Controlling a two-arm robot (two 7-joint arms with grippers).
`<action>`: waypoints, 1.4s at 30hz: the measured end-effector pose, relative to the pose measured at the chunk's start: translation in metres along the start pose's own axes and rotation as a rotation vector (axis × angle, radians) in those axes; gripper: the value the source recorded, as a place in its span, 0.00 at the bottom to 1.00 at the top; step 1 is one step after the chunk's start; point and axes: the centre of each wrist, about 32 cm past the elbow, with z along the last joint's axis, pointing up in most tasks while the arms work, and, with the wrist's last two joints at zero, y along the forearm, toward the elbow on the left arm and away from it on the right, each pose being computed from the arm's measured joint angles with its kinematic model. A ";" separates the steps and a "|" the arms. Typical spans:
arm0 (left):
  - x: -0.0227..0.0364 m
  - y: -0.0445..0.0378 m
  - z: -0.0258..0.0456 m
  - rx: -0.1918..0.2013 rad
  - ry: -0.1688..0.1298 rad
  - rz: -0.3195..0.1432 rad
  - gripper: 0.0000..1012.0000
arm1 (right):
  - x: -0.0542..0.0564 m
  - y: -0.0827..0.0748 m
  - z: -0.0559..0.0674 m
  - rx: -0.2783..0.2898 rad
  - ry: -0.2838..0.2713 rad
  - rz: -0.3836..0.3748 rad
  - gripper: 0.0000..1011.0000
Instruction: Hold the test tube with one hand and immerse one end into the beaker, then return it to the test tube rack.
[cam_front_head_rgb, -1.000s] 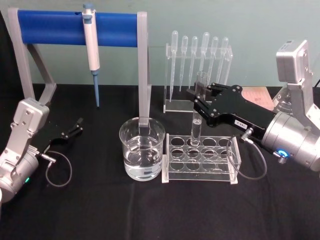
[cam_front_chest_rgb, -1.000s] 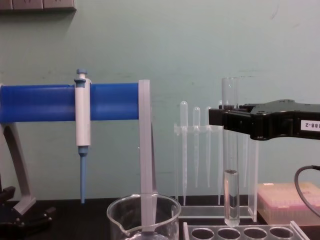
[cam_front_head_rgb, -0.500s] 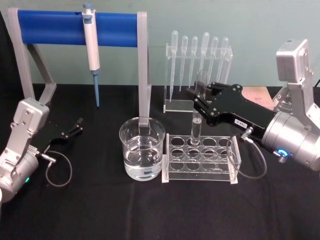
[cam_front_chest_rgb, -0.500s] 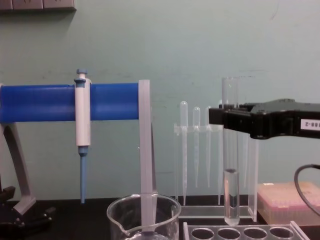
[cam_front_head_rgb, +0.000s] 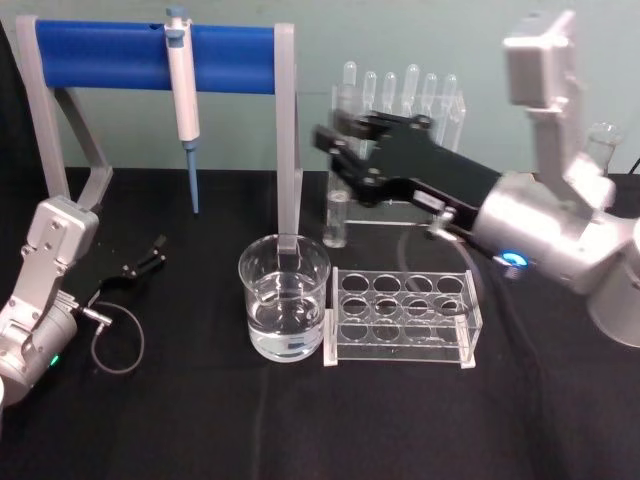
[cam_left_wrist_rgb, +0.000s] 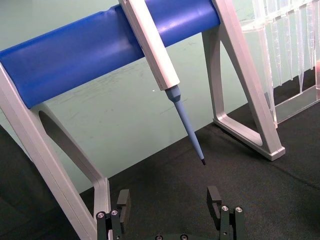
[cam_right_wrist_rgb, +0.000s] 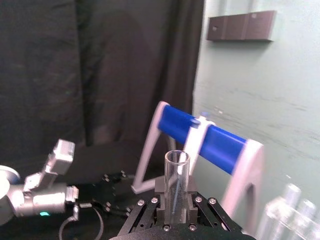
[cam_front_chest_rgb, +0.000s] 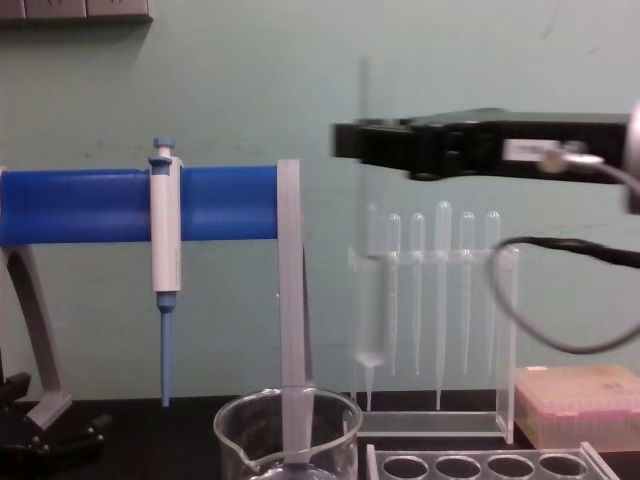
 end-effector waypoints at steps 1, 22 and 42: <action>0.0000 0.0000 0.0000 0.000 0.000 0.000 0.99 | 0.000 0.004 0.000 0.003 0.001 0.007 0.23; 0.0000 0.0000 0.0000 0.000 0.000 0.000 0.99 | -0.019 0.040 -0.084 -0.016 0.050 0.057 0.23; 0.0000 0.0000 0.0000 0.000 0.000 0.000 0.99 | -0.024 0.035 -0.113 -0.026 0.068 0.054 0.23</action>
